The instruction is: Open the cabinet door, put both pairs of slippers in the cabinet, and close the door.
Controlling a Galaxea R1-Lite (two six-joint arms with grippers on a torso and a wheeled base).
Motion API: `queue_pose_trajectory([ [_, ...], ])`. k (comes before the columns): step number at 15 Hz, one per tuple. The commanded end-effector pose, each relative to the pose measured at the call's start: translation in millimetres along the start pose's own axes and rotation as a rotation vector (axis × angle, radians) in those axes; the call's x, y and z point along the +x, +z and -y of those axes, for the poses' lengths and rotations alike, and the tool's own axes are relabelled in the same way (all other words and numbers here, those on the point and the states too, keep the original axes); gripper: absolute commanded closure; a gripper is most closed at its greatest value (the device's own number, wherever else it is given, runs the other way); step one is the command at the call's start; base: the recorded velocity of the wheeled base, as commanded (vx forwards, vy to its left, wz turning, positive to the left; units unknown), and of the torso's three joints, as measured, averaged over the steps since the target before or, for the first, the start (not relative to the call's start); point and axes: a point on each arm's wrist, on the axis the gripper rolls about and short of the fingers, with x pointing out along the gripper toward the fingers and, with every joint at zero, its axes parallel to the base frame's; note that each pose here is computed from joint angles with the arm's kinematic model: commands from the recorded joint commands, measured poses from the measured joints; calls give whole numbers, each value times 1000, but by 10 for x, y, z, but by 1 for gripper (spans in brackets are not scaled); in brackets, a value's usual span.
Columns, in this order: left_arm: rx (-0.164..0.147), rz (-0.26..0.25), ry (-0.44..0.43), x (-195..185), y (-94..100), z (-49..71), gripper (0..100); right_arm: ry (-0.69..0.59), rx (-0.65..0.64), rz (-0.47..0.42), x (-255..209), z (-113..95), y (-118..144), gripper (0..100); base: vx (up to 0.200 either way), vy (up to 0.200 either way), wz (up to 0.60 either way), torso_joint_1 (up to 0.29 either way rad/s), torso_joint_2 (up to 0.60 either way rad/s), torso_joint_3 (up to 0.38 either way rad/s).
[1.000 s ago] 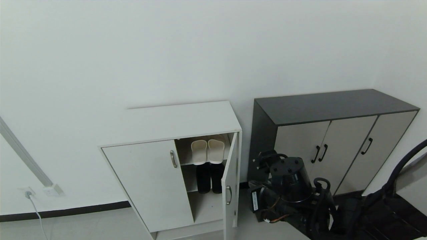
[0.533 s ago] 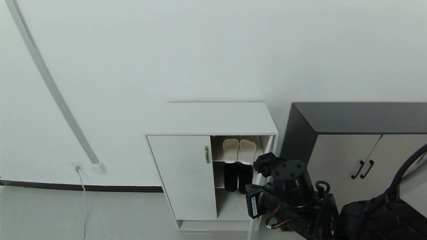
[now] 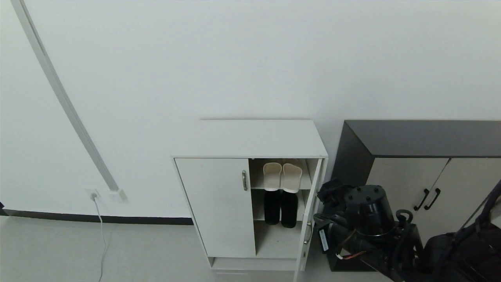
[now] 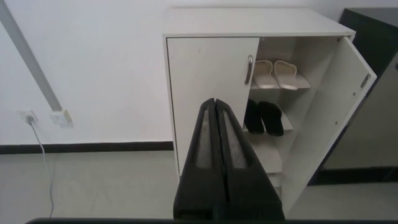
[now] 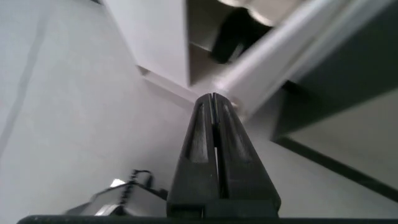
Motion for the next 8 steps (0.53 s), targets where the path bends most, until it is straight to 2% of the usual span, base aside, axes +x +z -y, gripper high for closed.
queue_pose_trajectory([
  [1,1,-1,0,1,0,0,100,-32,-16,-28,-59,135,-79,100,200,0,0,2,2,-2],
  [2,0,-1,0,1,0,0,100,-36,-24,-50,-52,145,-135,100,200,0,0,-12,-2,7],
  [5,-2,-1,0,1,0,0,100,-42,-33,-97,66,139,-244,100,0,0,0,0,0,0],
  [8,-2,-1,1,1,0,0,100,-51,-22,-101,230,151,-300,100,0,0,0,0,0,0],
])
